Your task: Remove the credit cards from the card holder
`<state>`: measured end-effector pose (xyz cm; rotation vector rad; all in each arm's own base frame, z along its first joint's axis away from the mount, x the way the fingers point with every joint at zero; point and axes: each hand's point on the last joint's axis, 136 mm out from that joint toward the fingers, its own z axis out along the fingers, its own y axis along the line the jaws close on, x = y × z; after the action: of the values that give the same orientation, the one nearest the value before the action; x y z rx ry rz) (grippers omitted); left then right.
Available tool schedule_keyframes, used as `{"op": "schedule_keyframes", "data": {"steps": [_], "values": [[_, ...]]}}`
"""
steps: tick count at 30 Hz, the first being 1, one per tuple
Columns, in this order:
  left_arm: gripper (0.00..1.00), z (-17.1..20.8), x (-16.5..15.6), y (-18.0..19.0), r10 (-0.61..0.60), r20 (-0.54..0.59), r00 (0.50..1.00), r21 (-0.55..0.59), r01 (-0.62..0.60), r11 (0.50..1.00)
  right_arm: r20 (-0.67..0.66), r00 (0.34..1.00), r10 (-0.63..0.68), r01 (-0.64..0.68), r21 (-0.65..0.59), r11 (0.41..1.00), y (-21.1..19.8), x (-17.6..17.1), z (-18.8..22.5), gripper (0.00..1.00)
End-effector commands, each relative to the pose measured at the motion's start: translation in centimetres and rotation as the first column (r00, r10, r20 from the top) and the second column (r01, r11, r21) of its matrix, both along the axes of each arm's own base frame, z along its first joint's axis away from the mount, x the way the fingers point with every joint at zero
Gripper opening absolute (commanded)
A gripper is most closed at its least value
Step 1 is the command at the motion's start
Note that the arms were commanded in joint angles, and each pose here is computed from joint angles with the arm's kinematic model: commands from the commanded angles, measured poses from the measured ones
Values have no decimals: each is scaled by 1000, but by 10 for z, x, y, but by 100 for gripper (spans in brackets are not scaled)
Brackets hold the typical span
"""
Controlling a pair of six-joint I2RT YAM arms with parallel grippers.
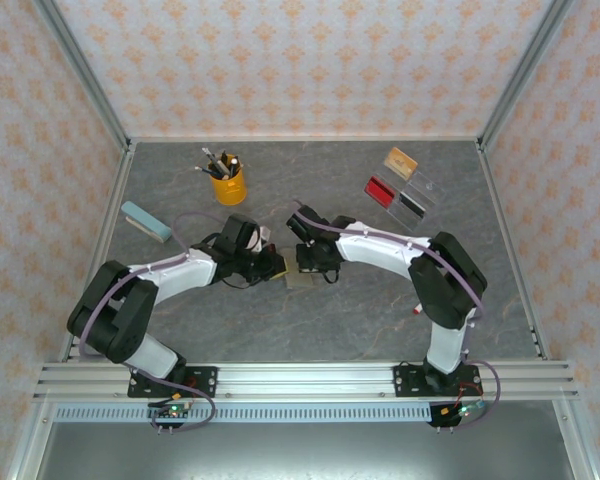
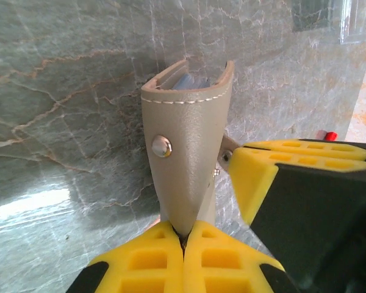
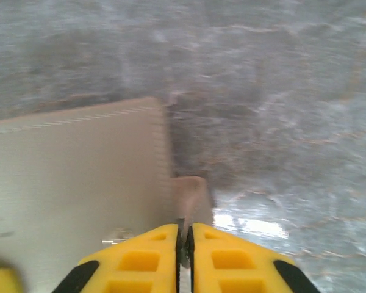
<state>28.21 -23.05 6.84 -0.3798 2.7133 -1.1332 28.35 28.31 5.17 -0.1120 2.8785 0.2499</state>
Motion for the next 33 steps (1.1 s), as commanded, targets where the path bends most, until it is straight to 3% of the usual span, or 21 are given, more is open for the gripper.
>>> {"op": "schedule_keyframes", "data": {"steps": [1, 6, 12, 20, 24, 26, 33], "values": [[0, 7, 5, 9, 19, 40, 999, 52, -21, 998, 6, 997, -70, 71, -153, 986, -33, 0, -8, 10], [0, 3, 3, 8, 8, 20, 1000, 54, -9, 999, 20, 996, -84, 86, -134, 987, -33, 2, -4, 12], [1, -4, 0, 10, -20, -10, 1000, 90, 21, 996, -13, 999, -31, 32, 16, 999, -6, 7, -3, 24], [25, -16, -2, 16, -10, -48, 999, 143, 17, 990, -71, 997, 16, -11, 72, 997, 9, 4, -16, 26], [45, -14, 1, 22, 22, -40, 999, 172, -15, 985, -72, 997, 23, -17, 76, 997, 8, 2, -16, 15], [59, -4, 4, 28, 42, -11, 999, 193, -39, 980, -45, 999, 24, -21, 73, 997, 5, 3, -7, 10], [89, 14, 6, 70, 148, 53, 988, 321, -157, 934, 70, 995, 74, -83, 136, 987, 7, 5, 56, 8]]}}
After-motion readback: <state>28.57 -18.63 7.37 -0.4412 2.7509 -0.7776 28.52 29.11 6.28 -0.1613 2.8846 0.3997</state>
